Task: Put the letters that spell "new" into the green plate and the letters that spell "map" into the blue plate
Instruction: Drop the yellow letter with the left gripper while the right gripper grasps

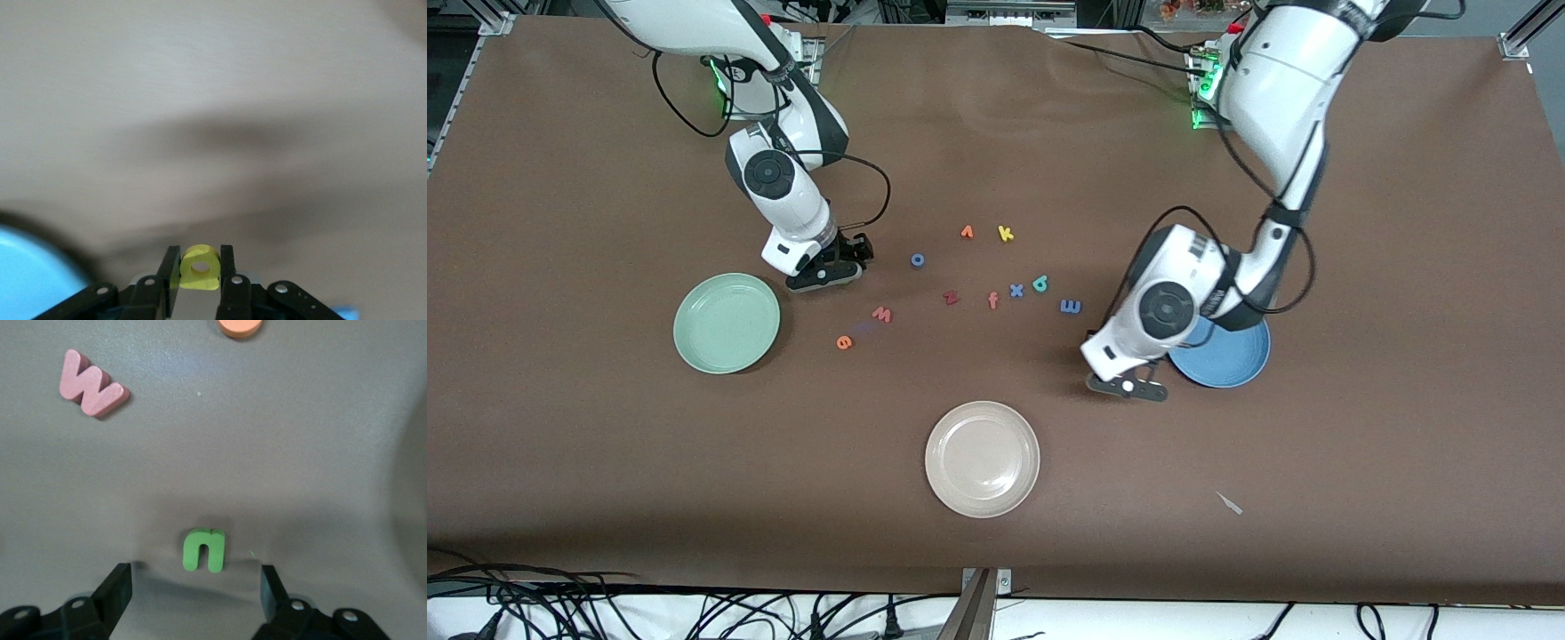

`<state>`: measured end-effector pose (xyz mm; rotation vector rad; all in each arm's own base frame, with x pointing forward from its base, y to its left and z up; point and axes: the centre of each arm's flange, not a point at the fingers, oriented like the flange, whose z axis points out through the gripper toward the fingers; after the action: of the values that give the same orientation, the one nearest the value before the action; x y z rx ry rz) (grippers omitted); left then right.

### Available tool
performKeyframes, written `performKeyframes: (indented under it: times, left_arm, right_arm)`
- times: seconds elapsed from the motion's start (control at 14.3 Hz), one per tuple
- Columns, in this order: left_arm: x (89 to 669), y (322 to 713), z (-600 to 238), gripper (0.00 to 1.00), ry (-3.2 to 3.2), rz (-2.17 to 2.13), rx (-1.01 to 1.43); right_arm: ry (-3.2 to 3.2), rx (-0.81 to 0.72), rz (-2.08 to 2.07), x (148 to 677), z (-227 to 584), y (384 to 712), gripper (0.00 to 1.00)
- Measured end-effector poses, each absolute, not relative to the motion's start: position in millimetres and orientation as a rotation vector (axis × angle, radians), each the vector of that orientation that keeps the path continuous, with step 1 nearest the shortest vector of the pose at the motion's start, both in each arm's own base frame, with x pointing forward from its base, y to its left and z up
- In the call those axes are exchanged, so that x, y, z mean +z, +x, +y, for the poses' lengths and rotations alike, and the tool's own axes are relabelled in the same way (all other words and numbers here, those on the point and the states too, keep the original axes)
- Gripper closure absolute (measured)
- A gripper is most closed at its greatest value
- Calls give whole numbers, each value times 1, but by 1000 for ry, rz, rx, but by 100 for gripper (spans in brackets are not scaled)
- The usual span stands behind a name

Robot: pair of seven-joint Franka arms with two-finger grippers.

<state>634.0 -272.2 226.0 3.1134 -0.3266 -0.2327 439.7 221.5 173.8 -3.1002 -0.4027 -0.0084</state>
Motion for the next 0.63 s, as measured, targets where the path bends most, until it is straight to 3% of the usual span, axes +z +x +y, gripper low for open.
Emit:
performKeyframes:
  times: [0.14, 0.49, 0.63]
  left_arm:
    - [249, 646, -230, 72, 3097, -412, -289]
    - [257, 659, -139, 72, 3020, -618, -368]
    - [246, 651, -137, 61, 3012, -622, -411]
  right_arm:
    - [-3099, -11, -404, 173, 222, 440, 32]
    - [-3096, -22, -405, 173, 221, 441, 49]
    - [-3094, -32, -403, 174, 221, 442, 67]
